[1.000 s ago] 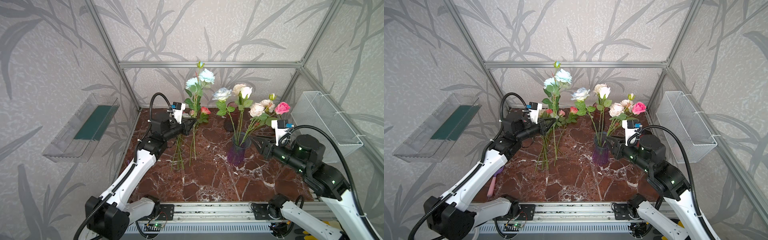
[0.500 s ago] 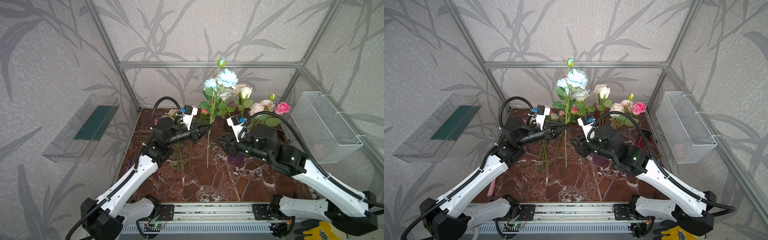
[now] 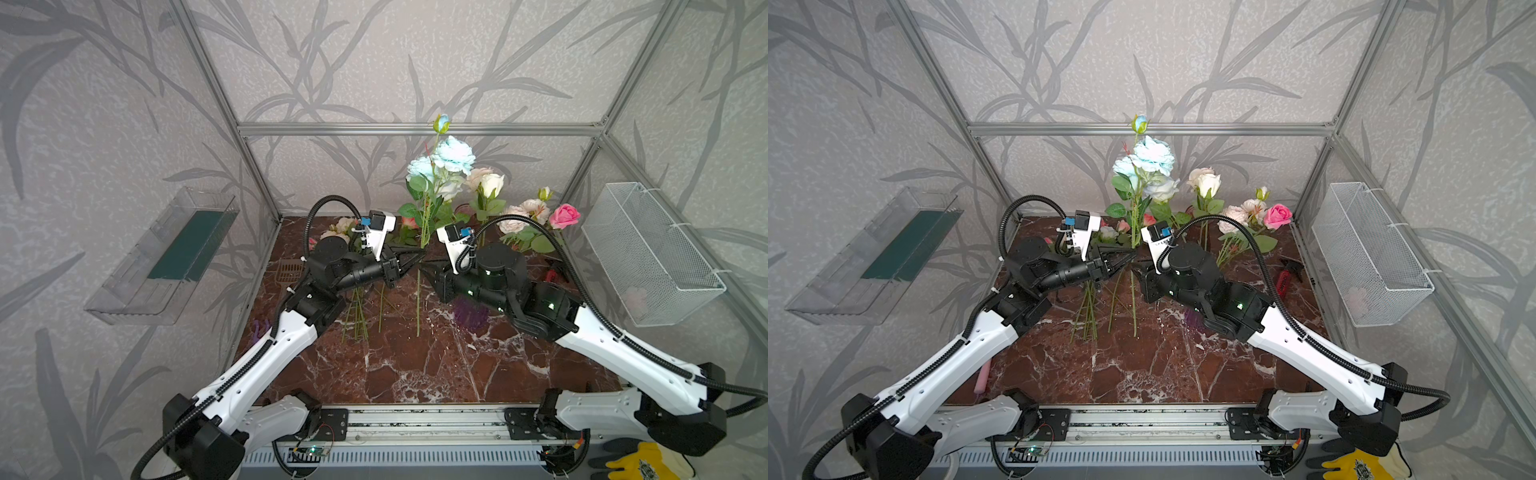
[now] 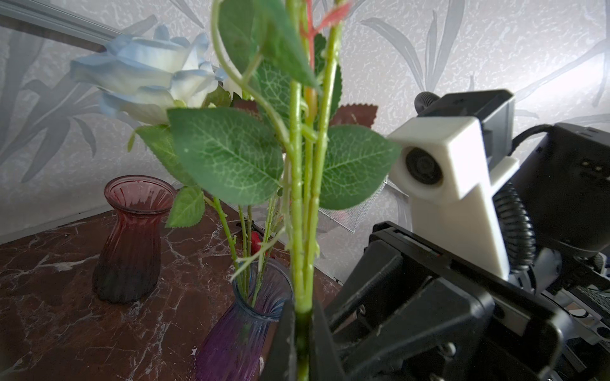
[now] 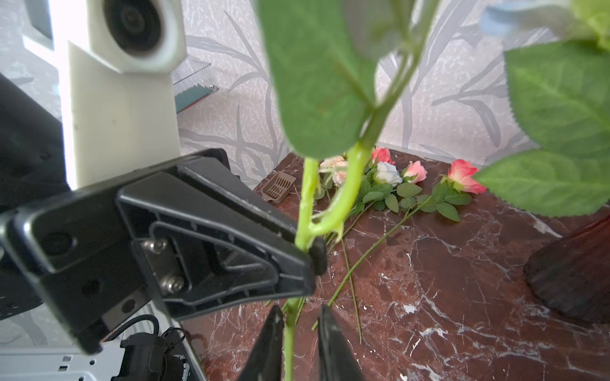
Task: Arrange the flowers into the vase
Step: 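Grasp the pale teal rose stem with the right gripper from the left gripper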
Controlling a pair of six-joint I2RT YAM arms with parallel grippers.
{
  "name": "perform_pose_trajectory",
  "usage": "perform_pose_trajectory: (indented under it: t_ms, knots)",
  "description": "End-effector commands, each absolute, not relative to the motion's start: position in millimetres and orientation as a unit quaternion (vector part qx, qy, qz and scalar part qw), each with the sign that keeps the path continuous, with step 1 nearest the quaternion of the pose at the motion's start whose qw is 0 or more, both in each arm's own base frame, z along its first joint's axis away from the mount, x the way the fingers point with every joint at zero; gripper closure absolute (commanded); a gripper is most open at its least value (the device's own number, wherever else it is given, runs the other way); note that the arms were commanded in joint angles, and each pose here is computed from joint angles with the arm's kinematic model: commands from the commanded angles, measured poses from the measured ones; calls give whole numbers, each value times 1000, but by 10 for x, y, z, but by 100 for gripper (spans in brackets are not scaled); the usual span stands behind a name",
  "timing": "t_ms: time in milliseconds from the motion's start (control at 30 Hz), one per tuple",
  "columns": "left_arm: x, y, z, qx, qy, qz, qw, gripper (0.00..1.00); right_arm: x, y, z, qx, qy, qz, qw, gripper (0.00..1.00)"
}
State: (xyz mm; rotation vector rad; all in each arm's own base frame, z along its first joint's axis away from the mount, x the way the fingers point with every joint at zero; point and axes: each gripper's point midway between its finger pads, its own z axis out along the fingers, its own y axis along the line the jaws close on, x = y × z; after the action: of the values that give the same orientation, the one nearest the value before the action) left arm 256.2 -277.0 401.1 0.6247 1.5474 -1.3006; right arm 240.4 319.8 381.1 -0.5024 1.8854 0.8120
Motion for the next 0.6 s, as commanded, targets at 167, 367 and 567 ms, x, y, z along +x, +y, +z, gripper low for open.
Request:
perform_pose_trajectory:
  t_ms: [167, 367, 567]
  knots:
    - [2488, -2757, 4136, 266, 614, -545, 505, 100, 2496, 3346, 3795, -199, 776, 341, 492, 79]
    - [2490, -2752, 4134, 264, 614, -545, 506, 100, 2503, 3297, 3791, -183, 773, 344, 500, 92]
    - [2537, -2704, 4119, 252, 621, -533, 516, 44, 2497, 3178, 3858, -177, 763, 336, 523, 99]
